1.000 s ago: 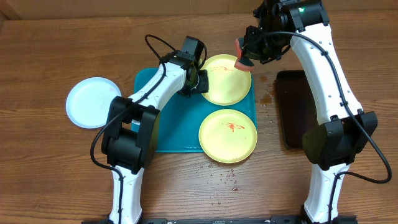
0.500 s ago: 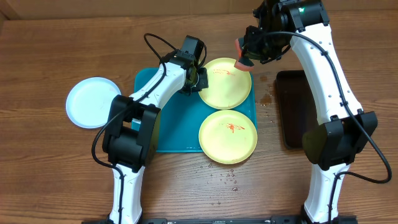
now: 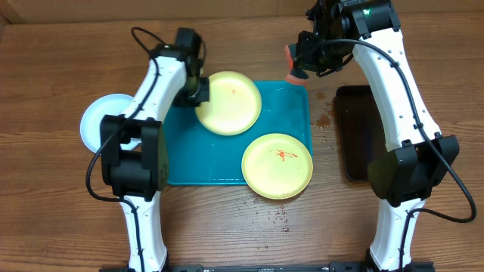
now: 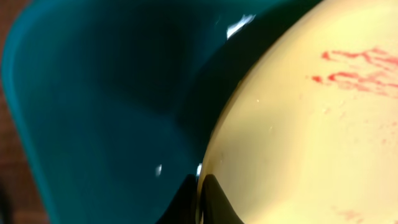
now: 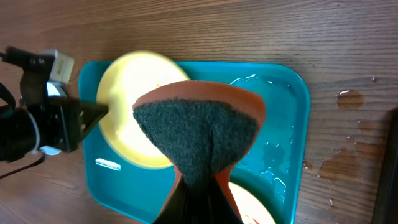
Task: Clean dirty plates on tray and stack at the side
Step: 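Grip top yellow plate rim with left gripper and drag it left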
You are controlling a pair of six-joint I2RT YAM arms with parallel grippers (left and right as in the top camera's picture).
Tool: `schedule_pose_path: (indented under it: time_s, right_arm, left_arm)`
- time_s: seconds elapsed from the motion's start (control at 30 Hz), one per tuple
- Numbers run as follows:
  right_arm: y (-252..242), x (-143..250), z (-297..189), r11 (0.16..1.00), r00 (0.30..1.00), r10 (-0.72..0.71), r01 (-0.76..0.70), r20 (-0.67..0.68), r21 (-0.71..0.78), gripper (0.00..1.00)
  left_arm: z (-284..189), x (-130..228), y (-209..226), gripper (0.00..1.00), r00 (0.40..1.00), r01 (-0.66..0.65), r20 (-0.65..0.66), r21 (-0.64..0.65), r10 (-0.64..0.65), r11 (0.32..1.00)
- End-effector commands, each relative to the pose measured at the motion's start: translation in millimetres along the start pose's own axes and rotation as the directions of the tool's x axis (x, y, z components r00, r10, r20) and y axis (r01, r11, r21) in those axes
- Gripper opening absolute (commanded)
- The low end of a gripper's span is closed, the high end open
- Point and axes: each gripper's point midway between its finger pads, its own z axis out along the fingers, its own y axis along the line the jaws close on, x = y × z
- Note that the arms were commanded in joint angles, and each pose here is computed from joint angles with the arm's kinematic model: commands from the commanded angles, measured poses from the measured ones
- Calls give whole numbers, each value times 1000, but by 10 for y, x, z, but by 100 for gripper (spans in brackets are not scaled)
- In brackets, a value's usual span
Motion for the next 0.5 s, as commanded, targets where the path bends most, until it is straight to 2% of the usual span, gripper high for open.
schedule_pose_path:
  time_s: [0.0,0.07,0.23,0.47]
  right_arm:
    - [147,-4,0,998,998,-62,62,14,-12,4]
    - [206,11,18,997,997,-75,75,14,-17,4]
    - [302,37,47,995,995,-96,96,13,-25,4]
    - [315,40,53,995,995,-99,99,14,-26,4]
  left_arm:
    - [58,127,90,4,988,-137,-73,-24,135,990]
    - [53,184,102,6,987,-130,-96,-12,128,991]
    - [34,291,-82,34,988,-58,-137,100,72,993]
    - [-135,326,-71,38,986,74,-157,159,-49,984]
